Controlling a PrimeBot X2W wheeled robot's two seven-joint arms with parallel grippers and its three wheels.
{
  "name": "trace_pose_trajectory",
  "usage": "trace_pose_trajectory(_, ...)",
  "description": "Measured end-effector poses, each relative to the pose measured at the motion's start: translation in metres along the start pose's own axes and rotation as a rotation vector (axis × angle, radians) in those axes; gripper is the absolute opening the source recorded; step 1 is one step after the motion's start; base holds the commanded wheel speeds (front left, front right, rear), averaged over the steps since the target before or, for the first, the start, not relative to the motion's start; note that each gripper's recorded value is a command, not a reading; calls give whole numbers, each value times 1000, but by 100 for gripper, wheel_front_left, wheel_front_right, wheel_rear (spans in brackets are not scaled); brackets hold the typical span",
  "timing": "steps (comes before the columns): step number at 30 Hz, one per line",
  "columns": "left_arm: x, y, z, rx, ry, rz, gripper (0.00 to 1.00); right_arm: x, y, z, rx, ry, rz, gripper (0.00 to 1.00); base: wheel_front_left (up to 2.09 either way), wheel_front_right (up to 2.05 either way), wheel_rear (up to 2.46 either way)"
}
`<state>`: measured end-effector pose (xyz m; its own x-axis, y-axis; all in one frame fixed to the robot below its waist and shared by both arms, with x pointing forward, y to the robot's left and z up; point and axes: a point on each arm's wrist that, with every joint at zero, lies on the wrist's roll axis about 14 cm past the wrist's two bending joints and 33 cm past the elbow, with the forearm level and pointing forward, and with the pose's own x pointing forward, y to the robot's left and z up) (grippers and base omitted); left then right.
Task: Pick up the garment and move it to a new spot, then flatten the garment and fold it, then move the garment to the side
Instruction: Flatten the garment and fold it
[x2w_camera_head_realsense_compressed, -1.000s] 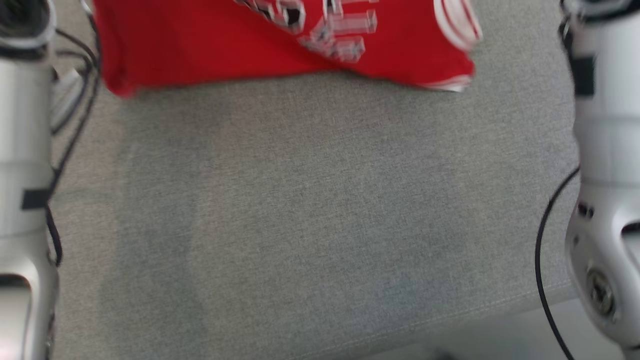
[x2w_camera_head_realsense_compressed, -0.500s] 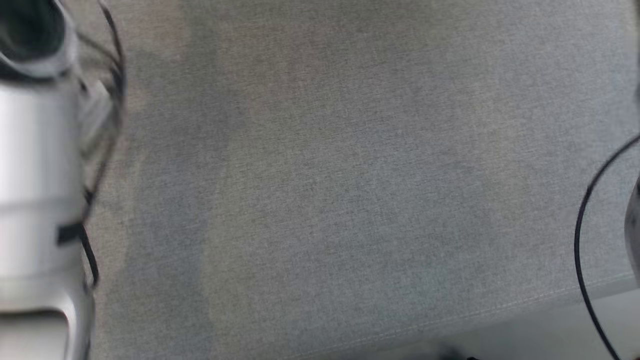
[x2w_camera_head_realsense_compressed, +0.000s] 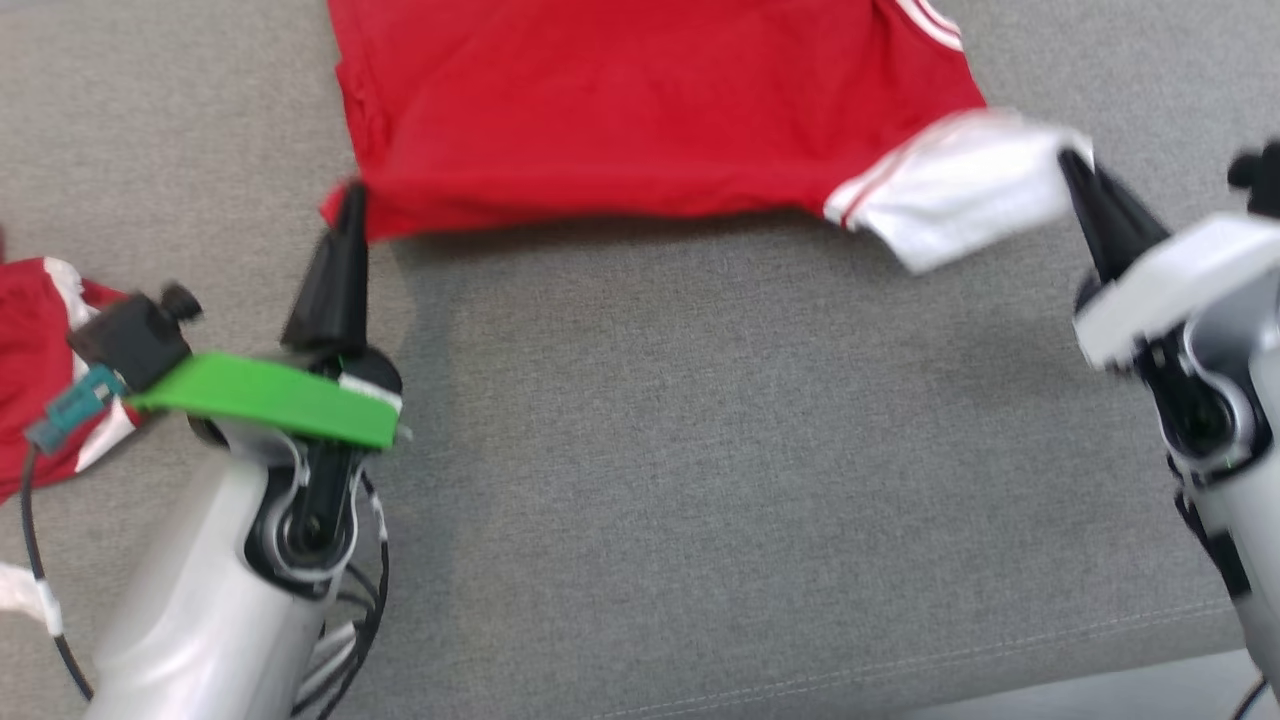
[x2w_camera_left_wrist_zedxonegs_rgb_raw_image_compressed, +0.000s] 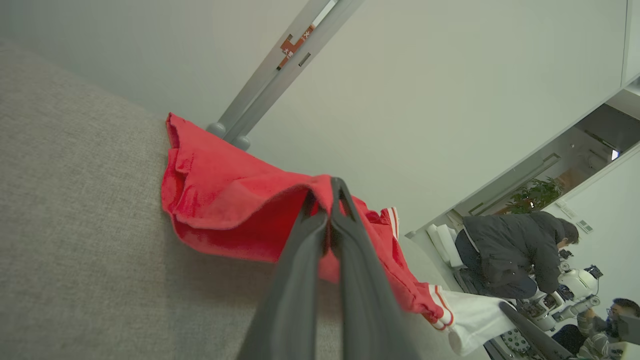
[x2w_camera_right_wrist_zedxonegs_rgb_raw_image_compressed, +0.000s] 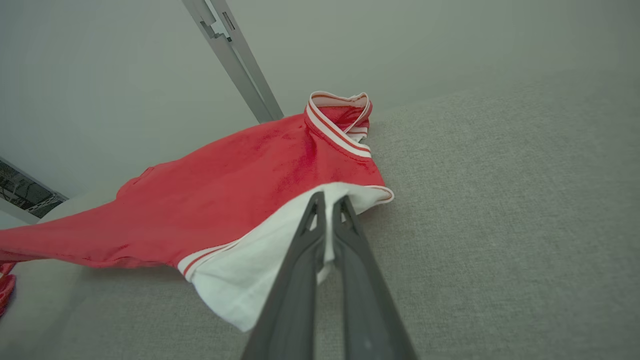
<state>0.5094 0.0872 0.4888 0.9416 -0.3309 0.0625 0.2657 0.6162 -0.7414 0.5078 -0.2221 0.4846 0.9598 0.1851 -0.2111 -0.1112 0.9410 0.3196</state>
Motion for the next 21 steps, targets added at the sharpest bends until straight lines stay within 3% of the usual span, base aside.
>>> trace_pose_trajectory(9,-59,21,-18,32,90,100,0,-79,1,-53,167,188,-101,0,0,0,0)
trace_pose_trajectory(21,-124,46,-40,118,183,206,0,-156,11,-88,115,460,-200,0,0,0,0)
